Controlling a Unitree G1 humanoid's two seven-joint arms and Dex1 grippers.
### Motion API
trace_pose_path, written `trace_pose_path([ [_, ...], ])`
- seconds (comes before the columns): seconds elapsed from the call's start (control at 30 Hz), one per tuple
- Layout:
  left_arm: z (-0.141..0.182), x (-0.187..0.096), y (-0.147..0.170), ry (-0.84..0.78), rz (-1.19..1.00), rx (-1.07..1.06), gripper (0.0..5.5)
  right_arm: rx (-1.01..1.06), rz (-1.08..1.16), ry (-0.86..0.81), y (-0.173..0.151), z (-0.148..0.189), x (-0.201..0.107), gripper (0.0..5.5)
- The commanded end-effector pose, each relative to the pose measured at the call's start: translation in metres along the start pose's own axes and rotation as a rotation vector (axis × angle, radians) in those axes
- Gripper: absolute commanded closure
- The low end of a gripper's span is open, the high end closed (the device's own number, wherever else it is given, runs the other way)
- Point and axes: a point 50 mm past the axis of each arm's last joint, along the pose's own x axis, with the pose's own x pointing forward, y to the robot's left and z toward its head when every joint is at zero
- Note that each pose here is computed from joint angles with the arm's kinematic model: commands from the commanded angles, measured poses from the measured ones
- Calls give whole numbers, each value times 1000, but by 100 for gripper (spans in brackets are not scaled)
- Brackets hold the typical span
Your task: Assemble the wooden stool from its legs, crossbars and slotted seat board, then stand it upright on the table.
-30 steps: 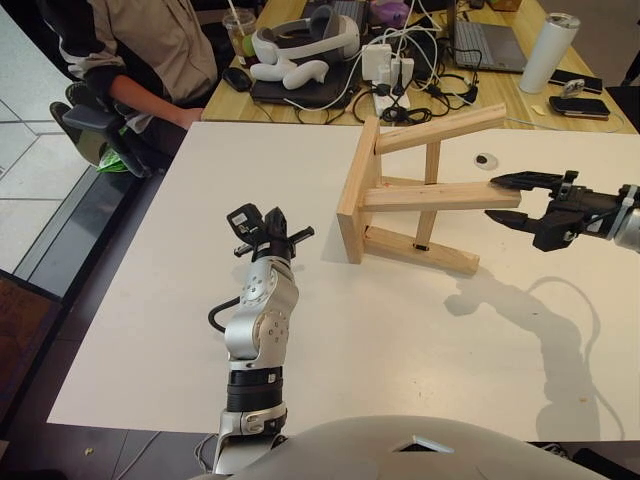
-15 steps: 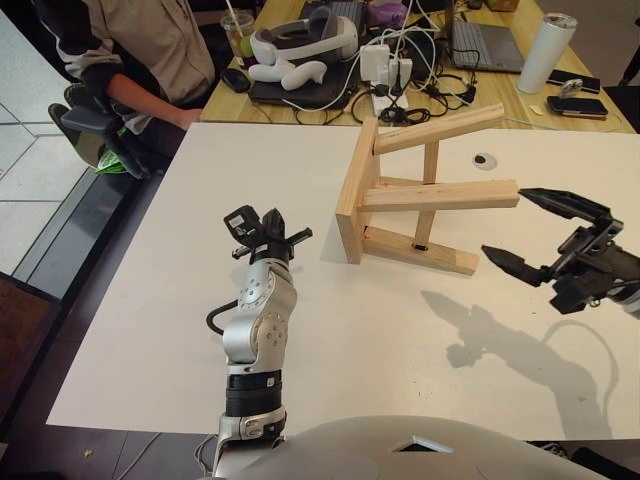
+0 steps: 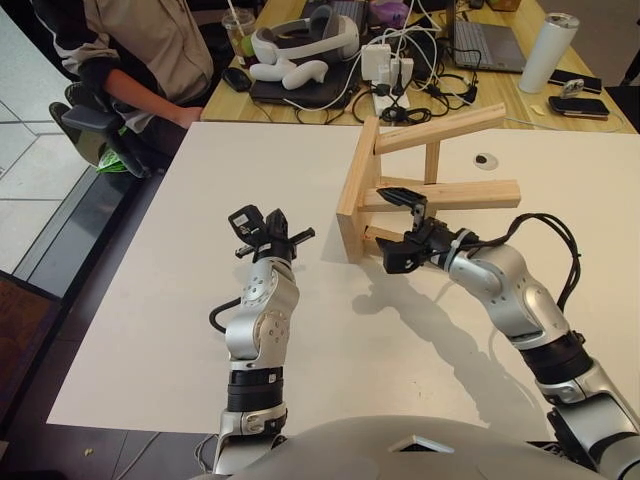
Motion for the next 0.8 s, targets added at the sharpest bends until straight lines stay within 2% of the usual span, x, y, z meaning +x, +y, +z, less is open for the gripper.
trace_pose_path([
  [0.03, -4, -1, -20, 16, -33, -73, 533, -6, 15, 57, -2, -4, 11, 96],
  [0.23, -4, -2, -20, 21, -35, -73, 533, 38, 27, 119, -1, -9, 15, 211],
  [0.53, -6, -2, -20, 23, -35, -65, 533, 291, -56, 102, -12, -2, 14, 348],
  [0.8, -4, -2, -19, 12, -24, -63, 533, 369, -129, 57, -25, 1, 13, 353],
])
